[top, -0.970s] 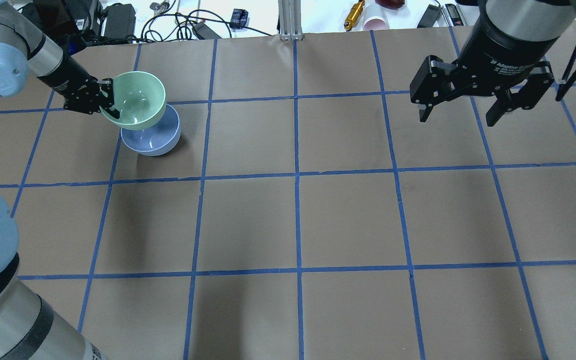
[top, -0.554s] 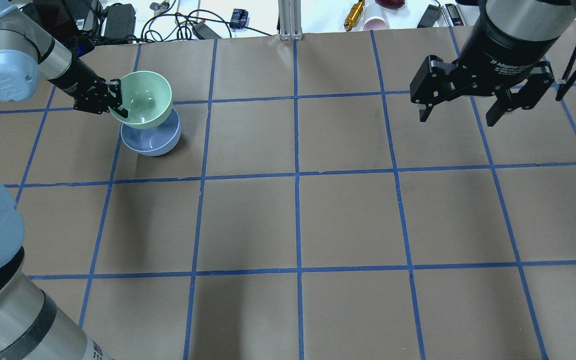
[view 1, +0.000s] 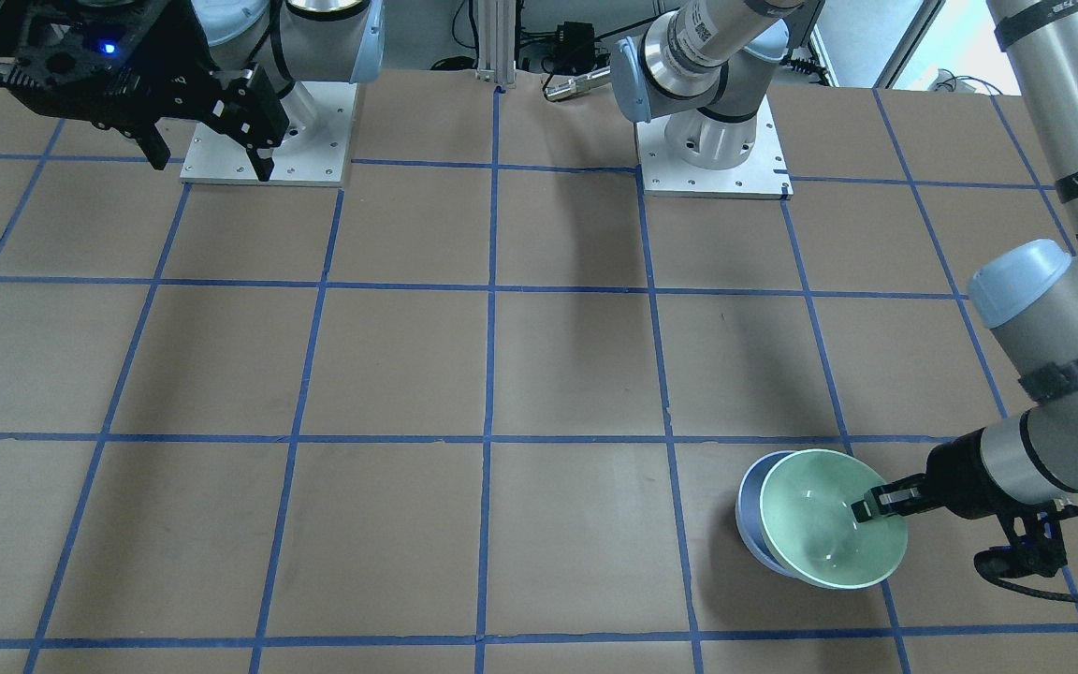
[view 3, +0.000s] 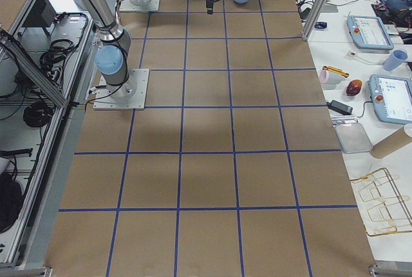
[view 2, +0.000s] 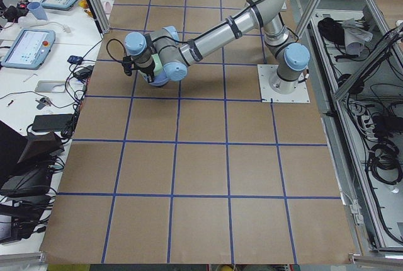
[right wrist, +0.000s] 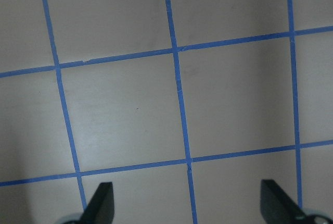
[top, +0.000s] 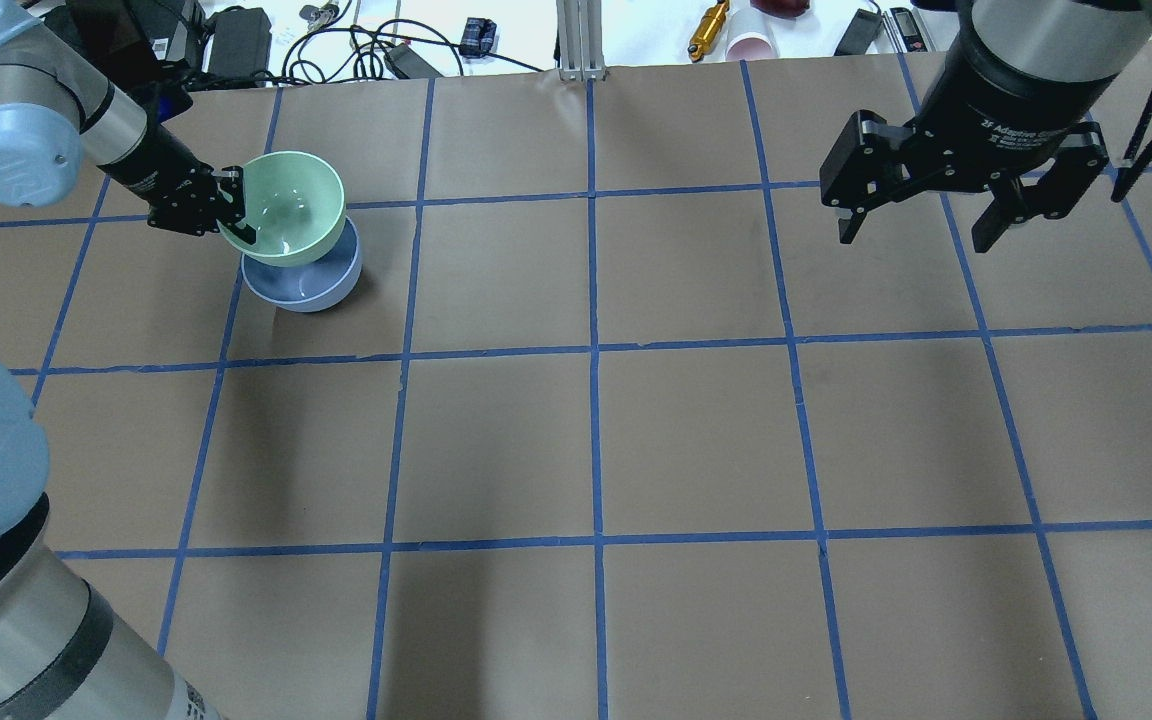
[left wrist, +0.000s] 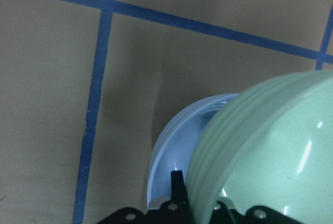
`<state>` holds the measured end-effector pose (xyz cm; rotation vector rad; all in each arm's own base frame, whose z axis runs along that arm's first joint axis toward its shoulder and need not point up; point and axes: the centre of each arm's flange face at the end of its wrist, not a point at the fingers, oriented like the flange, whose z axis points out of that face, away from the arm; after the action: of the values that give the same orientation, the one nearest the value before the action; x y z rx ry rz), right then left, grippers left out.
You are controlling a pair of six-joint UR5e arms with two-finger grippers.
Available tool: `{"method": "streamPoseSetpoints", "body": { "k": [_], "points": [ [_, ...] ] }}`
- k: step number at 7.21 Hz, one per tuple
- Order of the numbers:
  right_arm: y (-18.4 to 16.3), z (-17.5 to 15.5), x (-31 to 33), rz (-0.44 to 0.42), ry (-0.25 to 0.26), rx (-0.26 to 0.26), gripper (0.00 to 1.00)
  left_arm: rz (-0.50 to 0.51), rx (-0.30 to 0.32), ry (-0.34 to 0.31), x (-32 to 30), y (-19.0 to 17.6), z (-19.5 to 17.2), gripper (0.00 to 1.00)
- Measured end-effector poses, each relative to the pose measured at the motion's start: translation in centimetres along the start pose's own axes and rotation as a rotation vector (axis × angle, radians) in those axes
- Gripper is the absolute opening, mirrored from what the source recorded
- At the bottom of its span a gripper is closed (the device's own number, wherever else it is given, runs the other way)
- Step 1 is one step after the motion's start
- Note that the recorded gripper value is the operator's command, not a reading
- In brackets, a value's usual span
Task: Stack green bowl on blue bowl
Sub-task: 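Lower the green bowl into the blue bowl with the left gripper, then open the left gripper and raise it away from the stacked bowls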
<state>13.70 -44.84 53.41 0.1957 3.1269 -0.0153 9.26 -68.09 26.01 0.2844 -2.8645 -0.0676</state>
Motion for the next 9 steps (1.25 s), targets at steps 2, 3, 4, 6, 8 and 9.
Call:
{"method": "streamPoseSetpoints", "body": {
  "k": [2,3,4,6,8,9],
  "points": [
    [0.0,0.0,0.0,0.000,0.000,0.000,1.00,0.000,-0.007,-0.002,0.0,0.3,0.1,0.00],
    [0.0,0.0,0.0,0.000,0.000,0.000,1.00,-0.001,-0.009,-0.003,0.0,0.4,0.0,0.51],
    [0.0,0.0,0.0,0.000,0.000,0.000,1.00,-0.002,-0.011,-0.003,0.0,0.6,-0.1,0.65],
    [0.0,0.0,0.0,0.000,0.000,0.001,1.00,-0.006,-0.018,-0.002,0.1,1.2,-0.1,0.85],
    [0.0,0.0,0.0,0.000,0.000,0.000,1.00,-0.007,-0.020,-0.022,0.0,1.6,-0.4,0.85],
    [0.0,0.0,0.0,0.000,0.000,0.001,1.00,-0.006,-0.019,-0.047,0.0,1.7,-1.0,0.85]
  ]
}}
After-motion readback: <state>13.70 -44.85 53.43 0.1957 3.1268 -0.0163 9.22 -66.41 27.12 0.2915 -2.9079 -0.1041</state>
